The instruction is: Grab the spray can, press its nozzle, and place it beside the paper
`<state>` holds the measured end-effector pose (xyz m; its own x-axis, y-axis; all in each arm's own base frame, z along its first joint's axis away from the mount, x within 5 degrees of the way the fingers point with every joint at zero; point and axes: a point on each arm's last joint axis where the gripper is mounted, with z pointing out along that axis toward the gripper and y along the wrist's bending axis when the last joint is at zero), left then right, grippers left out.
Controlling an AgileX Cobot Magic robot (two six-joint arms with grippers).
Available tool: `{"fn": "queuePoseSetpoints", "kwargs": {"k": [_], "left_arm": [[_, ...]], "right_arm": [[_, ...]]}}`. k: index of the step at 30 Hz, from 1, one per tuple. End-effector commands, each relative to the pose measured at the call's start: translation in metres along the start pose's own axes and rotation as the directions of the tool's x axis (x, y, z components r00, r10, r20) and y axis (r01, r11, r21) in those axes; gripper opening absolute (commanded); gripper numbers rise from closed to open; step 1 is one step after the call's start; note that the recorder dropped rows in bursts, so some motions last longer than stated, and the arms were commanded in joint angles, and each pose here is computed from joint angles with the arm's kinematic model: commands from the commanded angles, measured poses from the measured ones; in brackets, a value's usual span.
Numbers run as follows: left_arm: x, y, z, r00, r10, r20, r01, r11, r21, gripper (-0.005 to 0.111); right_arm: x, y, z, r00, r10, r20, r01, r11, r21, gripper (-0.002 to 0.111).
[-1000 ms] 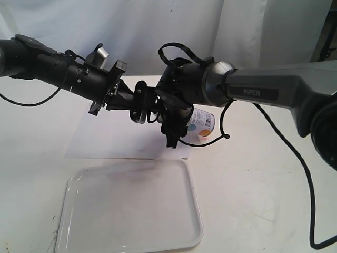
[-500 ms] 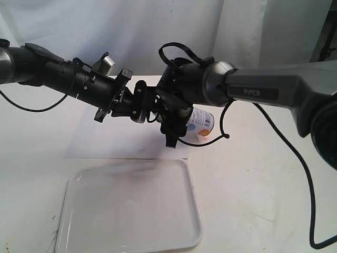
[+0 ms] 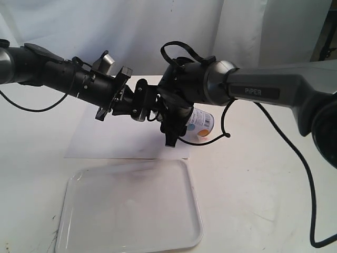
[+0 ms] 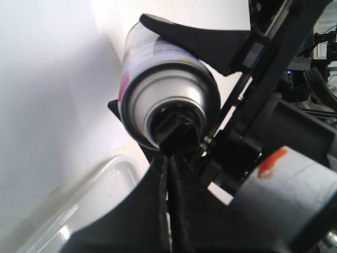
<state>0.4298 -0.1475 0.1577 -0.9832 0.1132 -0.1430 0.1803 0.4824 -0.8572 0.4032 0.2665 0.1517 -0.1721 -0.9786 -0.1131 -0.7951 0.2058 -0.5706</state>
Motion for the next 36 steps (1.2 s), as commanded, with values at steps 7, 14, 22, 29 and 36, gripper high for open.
{"fn": "queuePoseSetpoints", "kwargs": {"k": [7,14,22,29,36], "left_arm": [[-0.002,-0.005,-0.002,1.000,0.005,0.020,-0.006,1.000,0.030,0.000],[-0.002,-0.005,-0.002,1.000,0.007,0.020,-0.008,1.000,0.030,0.000],[-0.002,-0.005,-0.002,1.000,0.010,0.016,-0.010,1.000,0.024,0.000],[-0.002,-0.005,-0.002,0.999,0.036,0.016,-0.036,0.999,0.023,0.000],[-0.006,0.006,-0.023,0.994,0.088,0.060,-0.089,0.996,0.005,0.000]], "right_arm": [[-0.005,-0.006,-0.008,0.999,-0.002,0.039,0.001,1.000,0.028,0.000],[-0.006,-0.006,-0.008,0.999,-0.004,0.042,0.003,1.000,0.029,0.000],[-0.006,-0.006,-0.008,0.999,-0.004,0.042,0.003,1.000,0.029,0.000],[-0.006,-0.006,-0.008,0.999,-0.004,0.042,0.003,1.000,0.029,0.000],[-0.002,-0.007,-0.007,1.000,-0.011,0.011,0.011,1.000,0.029,0.000]]}}
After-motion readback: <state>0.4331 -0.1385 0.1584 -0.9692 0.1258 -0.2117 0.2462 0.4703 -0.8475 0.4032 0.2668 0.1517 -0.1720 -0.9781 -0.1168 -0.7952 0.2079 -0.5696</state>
